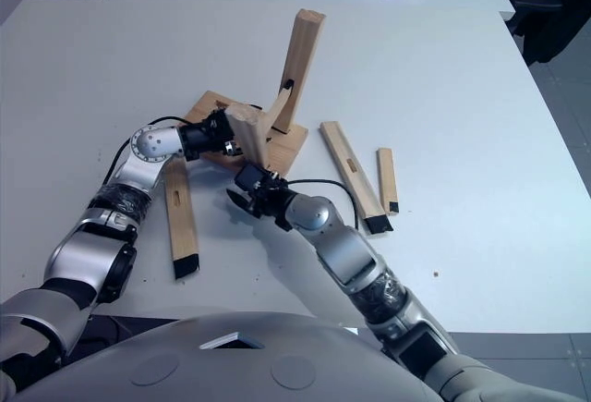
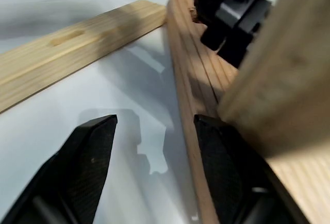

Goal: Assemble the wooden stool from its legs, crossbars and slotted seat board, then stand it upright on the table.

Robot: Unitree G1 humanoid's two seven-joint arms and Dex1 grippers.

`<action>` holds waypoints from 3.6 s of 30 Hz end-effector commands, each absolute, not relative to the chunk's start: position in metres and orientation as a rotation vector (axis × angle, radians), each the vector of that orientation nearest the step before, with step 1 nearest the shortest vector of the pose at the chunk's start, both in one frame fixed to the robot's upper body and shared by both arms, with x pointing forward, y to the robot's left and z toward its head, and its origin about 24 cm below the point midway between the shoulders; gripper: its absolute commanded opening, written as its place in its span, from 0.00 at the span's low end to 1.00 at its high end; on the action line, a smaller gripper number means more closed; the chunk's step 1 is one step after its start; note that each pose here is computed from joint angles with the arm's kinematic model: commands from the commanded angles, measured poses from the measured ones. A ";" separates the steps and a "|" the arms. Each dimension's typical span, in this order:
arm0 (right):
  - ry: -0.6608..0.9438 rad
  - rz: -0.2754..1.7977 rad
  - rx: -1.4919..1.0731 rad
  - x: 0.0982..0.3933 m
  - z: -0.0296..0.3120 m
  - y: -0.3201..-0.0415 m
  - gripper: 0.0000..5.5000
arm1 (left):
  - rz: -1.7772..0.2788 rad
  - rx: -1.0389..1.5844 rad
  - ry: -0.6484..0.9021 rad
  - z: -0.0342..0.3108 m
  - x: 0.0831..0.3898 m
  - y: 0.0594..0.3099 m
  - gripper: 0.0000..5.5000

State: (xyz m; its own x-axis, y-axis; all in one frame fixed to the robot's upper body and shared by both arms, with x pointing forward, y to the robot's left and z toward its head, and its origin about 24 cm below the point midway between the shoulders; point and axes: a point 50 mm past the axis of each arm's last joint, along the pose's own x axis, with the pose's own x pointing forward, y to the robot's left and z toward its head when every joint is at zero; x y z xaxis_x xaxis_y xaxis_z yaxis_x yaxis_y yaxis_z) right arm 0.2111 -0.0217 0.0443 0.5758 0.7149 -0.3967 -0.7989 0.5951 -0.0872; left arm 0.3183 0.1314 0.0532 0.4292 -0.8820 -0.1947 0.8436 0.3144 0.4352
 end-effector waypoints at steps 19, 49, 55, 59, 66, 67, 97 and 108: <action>0.183 0.595 -0.216 0.231 0.085 -0.069 0.50 | -1.036 0.463 -0.074 0.079 0.334 0.150 0.62; 0.036 0.721 -0.226 0.216 0.141 -0.093 0.50 | -0.986 1.115 0.166 0.054 0.356 0.174 0.62; 0.060 0.648 -0.238 0.216 0.140 -0.108 0.50 | -1.181 0.928 0.164 0.054 0.344 0.168 0.62; 0.087 0.641 -0.257 0.213 0.137 -0.116 0.50 | -1.285 0.866 0.153 0.054 0.335 0.172 0.62; 0.115 0.620 -0.296 0.209 0.134 -0.130 0.50 | -1.529 0.781 0.079 0.067 0.312 0.176 0.62; 0.117 0.616 -0.299 0.208 0.134 -0.131 0.50 | -1.554 0.757 0.080 0.071 0.309 0.176 0.62; 0.404 0.747 -0.357 0.198 0.079 -0.115 0.50 | -0.712 0.949 -0.009 0.095 0.379 0.173 0.62; 0.442 0.676 -0.363 0.200 0.073 -0.123 0.50 | -0.936 1.033 0.148 0.047 0.346 0.190 0.62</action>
State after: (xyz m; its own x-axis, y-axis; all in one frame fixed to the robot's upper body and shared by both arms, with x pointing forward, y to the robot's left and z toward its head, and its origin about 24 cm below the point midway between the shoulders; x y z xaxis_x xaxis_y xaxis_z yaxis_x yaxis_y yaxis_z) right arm 0.1981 -0.1201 0.0742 0.6789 0.5439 -0.4931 -0.6887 0.7047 -0.1709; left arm 0.3576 0.1726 0.0645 0.6526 -0.6375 -0.4094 0.6655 0.2240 0.7120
